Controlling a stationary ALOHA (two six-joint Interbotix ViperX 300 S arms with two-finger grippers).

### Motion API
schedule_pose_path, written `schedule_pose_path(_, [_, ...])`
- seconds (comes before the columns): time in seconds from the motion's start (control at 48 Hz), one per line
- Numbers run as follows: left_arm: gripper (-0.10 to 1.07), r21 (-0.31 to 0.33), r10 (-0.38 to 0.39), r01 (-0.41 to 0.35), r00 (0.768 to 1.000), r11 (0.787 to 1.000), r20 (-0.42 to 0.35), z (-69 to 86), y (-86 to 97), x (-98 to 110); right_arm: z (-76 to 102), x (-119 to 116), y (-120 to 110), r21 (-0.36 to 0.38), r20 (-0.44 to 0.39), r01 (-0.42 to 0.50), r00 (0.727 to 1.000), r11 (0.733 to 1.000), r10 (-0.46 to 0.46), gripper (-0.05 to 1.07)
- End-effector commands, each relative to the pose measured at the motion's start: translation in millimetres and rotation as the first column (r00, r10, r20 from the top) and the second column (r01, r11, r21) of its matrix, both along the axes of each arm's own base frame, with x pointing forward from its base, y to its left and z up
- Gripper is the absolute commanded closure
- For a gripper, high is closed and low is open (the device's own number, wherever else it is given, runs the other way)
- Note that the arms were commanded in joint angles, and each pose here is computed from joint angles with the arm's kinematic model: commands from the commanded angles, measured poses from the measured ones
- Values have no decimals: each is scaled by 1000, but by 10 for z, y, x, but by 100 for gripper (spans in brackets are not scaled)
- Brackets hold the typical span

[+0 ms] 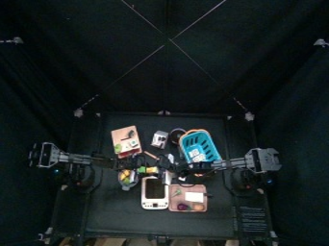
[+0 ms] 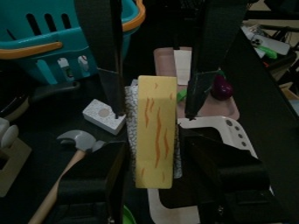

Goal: Deconstruct egg sushi

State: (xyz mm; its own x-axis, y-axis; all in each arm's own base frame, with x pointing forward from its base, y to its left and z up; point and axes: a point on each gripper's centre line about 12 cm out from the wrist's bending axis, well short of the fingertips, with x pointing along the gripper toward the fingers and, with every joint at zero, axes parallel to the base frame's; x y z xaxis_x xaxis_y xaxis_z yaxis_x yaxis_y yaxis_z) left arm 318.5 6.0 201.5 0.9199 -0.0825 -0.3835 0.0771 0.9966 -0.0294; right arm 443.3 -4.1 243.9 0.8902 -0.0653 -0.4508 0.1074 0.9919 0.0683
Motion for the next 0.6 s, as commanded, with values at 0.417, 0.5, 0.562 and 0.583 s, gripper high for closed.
schedule_pose_path(0.417, [28, 0, -3, 3, 1000, 1000, 26, 68, 1, 32, 148, 21, -6, -4, 32, 14, 999, 1000, -14, 36])
schedule_pose_path(0.5, [28, 0, -3, 3, 1000, 1000, 26, 68, 1, 32, 130, 13, -1, -4, 27, 14, 1000, 1000, -14, 39])
schedule_pose_path(0.562, [28, 0, -2, 2, 1000, 1000, 22, 52, 5, 22, 152, -3, -3, -5, 31, 15, 999, 1000, -15, 40])
schedule_pose_path(0.583, [28, 0, -2, 2, 1000, 1000, 22, 52, 5, 22, 146, -5, -5, -4, 29, 17, 999, 1000, -17, 40])
